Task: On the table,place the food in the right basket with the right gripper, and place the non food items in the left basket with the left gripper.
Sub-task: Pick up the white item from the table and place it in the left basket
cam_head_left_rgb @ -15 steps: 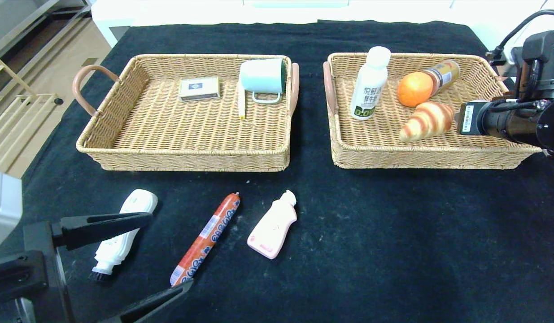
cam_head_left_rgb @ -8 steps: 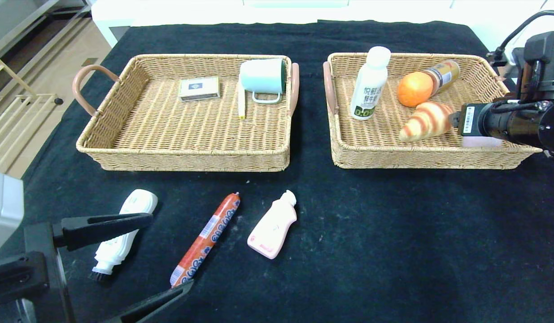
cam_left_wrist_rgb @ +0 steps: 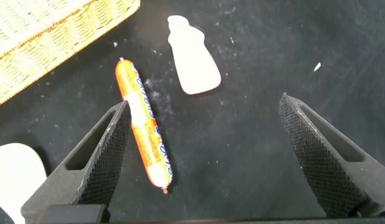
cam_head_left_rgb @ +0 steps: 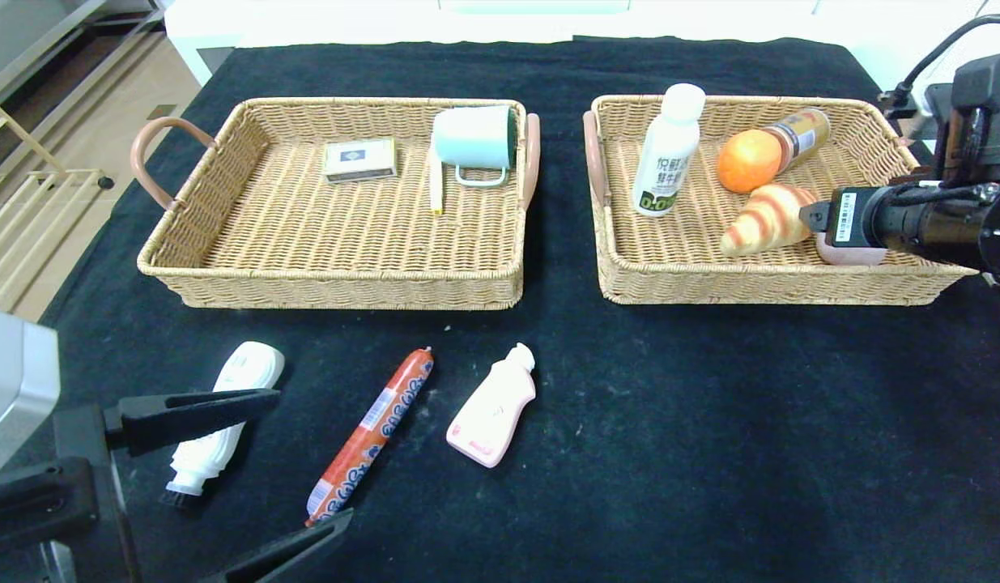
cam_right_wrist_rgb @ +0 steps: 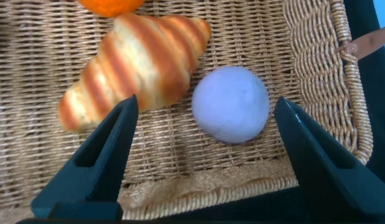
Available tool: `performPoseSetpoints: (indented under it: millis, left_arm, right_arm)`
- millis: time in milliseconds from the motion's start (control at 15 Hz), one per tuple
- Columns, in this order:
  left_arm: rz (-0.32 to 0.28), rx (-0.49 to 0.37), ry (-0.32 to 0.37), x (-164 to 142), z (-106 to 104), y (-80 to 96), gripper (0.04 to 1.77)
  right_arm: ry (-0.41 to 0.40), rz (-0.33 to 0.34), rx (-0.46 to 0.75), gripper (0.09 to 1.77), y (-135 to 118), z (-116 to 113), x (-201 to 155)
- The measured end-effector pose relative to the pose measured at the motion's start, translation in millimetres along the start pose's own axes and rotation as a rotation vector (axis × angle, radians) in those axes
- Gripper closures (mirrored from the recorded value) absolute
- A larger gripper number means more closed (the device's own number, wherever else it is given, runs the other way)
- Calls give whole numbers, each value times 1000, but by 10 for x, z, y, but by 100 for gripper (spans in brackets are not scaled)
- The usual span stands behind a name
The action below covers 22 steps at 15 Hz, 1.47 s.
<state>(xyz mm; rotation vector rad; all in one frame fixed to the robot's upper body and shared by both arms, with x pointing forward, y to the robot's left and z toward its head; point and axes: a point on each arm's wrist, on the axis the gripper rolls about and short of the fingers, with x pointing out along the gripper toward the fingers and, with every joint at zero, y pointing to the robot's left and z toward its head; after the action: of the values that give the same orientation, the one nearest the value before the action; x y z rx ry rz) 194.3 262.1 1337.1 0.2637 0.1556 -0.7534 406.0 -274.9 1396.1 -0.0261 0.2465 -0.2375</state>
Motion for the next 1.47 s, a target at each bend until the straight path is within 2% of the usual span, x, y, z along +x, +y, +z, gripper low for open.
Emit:
performPoseSetpoints:
  millis: [200,400,600,800,1000,1267,1467]
  left_arm:
    - [-7,-2,2,14,-2,0,9]
    - [-10,-16,6,22,-8,0,9]
    - [-6,-24,12,34,-13,3,9]
    - [-2,-33,28,65,-27,13,9]
    - [-5,-41,42,94,-41,22,9]
    - [-3,-54,51,134,-36,32,9]
    - [9,-87,54,120,-40,30,9]
  right_arm:
    - [-8,98,-8,23,64,-9,-191]
    - [-1,271,-40,20,120,-102,-511]
    - [16,440,-104,19,138,-289,-821]
    - [-35,717,-150,17,155,-469,-1073]
    - [-88,936,-175,17,172,-636,-1249]
    - [-113,1104,-192,16,166,-806,-1317]
    - [-159,1155,-189,16,86,-924,-1268]
